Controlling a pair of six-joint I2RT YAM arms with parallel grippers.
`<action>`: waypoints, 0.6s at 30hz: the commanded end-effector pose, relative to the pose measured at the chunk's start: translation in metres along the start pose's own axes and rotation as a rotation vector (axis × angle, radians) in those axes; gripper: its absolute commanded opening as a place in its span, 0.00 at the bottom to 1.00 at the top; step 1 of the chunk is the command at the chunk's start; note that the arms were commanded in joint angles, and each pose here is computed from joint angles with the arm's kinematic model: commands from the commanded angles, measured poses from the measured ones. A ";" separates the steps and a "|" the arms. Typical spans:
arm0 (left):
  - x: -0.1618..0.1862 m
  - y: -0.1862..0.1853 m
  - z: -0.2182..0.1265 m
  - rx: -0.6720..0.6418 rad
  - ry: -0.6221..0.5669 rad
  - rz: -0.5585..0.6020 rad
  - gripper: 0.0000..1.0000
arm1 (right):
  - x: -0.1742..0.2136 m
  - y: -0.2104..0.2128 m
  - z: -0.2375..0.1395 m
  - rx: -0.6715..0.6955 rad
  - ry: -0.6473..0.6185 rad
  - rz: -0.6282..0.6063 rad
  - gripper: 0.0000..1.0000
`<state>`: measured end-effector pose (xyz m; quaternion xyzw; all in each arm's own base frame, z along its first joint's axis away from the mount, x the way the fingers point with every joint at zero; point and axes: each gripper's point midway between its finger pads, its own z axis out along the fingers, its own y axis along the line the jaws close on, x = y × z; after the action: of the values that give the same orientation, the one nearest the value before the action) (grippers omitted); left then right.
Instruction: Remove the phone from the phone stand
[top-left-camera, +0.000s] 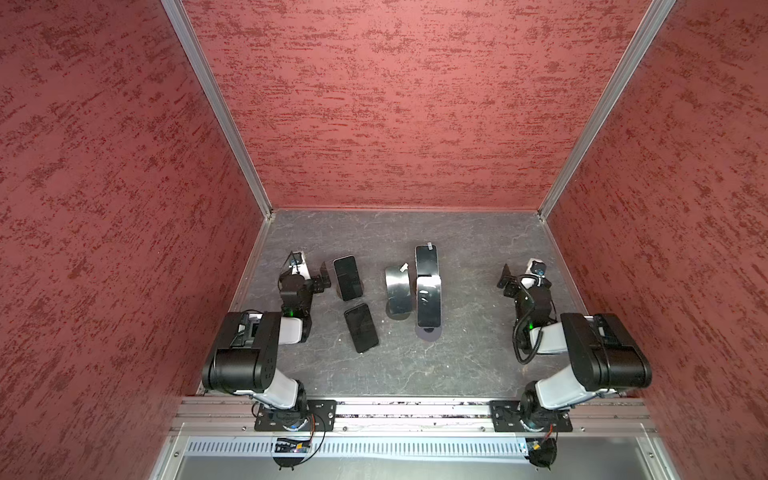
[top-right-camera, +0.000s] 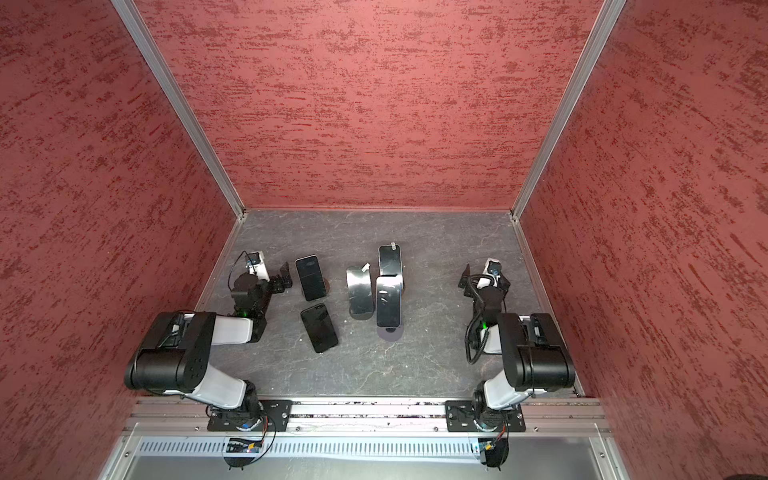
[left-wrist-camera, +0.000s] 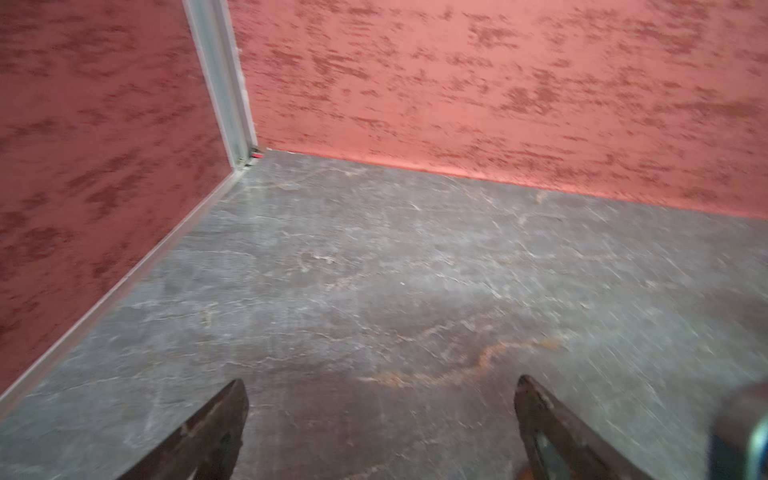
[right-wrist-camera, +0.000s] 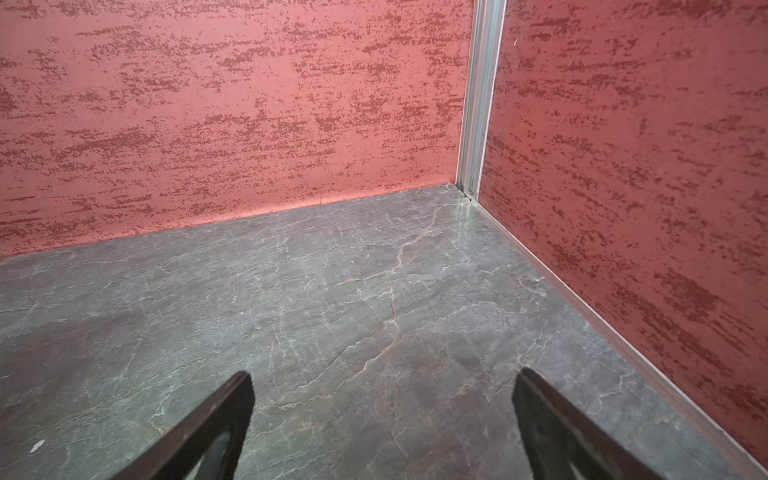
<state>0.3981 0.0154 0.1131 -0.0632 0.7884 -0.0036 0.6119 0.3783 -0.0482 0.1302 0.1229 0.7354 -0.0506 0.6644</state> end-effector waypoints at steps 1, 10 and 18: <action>0.001 -0.017 0.001 0.107 0.014 0.042 1.00 | -0.008 -0.002 0.001 0.016 -0.029 0.011 0.99; 0.001 -0.016 0.002 0.109 0.016 0.039 1.00 | -0.008 -0.003 0.001 0.016 -0.030 0.012 0.99; 0.001 -0.017 0.002 0.112 0.017 0.038 1.00 | -0.007 -0.003 0.001 0.017 -0.028 0.011 0.99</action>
<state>0.3970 -0.0018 0.1079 -0.0201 0.7973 -0.0369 0.6021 0.3783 -0.0482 0.1302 0.1229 0.7354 -0.0506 0.6644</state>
